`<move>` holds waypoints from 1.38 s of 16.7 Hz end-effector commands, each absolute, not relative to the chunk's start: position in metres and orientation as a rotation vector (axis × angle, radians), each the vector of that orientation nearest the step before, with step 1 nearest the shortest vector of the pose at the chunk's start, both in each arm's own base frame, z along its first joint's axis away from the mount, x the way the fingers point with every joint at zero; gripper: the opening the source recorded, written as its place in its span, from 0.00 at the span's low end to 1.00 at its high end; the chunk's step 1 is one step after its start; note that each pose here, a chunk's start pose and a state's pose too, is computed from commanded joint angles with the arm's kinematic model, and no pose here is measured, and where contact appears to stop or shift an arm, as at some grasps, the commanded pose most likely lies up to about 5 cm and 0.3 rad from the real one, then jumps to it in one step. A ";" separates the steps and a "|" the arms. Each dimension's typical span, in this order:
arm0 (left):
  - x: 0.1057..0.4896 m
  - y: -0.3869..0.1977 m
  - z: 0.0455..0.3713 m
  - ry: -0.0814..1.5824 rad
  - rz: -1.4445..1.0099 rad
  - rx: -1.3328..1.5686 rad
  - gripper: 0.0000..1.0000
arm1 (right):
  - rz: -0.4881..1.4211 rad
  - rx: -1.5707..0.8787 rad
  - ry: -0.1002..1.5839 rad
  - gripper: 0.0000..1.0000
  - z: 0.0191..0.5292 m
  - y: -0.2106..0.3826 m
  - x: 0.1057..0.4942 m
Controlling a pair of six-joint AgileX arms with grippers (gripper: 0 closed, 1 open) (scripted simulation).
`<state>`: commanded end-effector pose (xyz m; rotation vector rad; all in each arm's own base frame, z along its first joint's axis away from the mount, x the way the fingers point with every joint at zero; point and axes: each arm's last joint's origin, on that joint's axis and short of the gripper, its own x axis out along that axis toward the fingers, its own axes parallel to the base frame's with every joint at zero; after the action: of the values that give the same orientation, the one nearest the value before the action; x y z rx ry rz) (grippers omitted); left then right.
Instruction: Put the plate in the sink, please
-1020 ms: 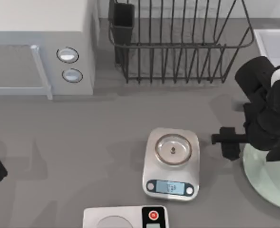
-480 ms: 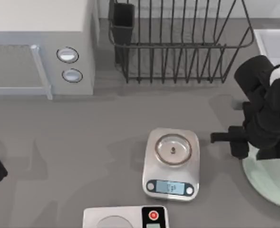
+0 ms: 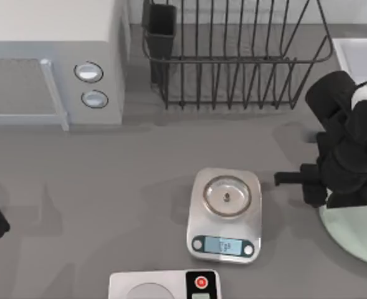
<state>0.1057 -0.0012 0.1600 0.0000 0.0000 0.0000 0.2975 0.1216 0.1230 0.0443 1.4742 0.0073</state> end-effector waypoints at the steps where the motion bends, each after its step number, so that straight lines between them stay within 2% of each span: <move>1: 0.106 -0.001 0.160 0.000 0.000 0.000 1.00 | 0.003 0.045 1.476 0.00 0.127 0.122 0.301; 4: 0.106 -0.001 0.160 0.000 0.000 0.000 1.00 | -0.002 0.044 1.484 0.00 0.154 0.128 0.314; 8: 0.106 -0.001 0.160 0.000 0.000 0.000 1.00 | 0.001 0.037 1.499 0.00 0.228 0.137 0.329; 12: 0.106 -0.001 0.160 0.000 0.000 0.000 1.00 | 0.002 0.035 1.501 0.00 0.313 0.133 0.319; 15: 0.106 -0.001 0.160 0.000 0.000 0.000 1.00 | 0.008 0.041 1.483 0.00 0.355 0.126 0.303; 18: 0.106 -0.001 0.160 0.000 0.000 0.000 1.00 | 0.011 0.044 1.473 0.00 0.371 0.122 0.296; 23: 0.106 -0.001 0.160 0.000 0.000 0.000 1.00 | 0.013 0.041 1.476 0.00 0.369 0.123 0.297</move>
<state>0.1057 -0.0012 0.1600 0.0000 0.0000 0.0000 0.2966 0.1231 0.3691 0.0406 1.4761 0.0128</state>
